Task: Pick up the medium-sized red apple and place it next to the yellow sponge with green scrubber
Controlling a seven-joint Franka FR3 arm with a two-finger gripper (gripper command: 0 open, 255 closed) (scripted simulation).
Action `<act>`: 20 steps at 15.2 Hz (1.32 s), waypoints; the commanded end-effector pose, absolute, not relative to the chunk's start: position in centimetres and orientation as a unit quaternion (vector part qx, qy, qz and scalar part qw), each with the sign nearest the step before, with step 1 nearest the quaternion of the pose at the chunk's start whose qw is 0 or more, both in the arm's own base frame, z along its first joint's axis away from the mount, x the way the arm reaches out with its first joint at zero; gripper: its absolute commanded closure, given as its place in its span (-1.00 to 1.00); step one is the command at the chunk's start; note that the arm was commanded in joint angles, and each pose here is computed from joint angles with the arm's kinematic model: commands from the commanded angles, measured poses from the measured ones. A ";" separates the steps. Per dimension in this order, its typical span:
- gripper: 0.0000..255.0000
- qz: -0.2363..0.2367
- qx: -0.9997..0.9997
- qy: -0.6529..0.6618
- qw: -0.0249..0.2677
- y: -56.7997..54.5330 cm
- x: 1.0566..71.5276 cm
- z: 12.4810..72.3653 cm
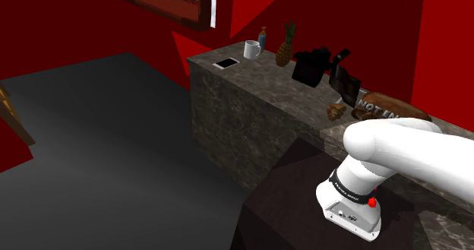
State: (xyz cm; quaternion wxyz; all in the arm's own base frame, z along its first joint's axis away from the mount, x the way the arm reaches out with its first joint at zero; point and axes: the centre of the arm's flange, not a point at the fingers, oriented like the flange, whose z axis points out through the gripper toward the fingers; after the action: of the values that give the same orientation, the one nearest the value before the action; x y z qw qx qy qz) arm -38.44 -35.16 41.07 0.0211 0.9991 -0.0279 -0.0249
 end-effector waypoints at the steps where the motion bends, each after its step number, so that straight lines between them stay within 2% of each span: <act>1: 1.00 -0.025 0.999 -0.028 0.021 -35.2 -38.5 41.0; 4: 1.00 -0.025 0.999 -0.028 0.021 -35.2 -38.5 41.0; 5: -1.00 -0.025 0.999 -0.028 0.021 -35.2 -38.5 41.0; 10: -1.00 -0.025 0.999 -0.028 0.021 -35.2 -38.5 41.0; 14: -1.00 -0.025 0.999 -0.028 0.021 -35.0 -38.2 46.0; 20: -1.00 -0.025 0.999 -0.028 0.021 -35.0 -38.2 46.0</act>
State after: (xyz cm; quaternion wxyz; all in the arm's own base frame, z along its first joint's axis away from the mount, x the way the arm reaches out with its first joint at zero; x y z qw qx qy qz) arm -38.21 -34.99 46.00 0.0212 0.9991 -0.0279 -0.0250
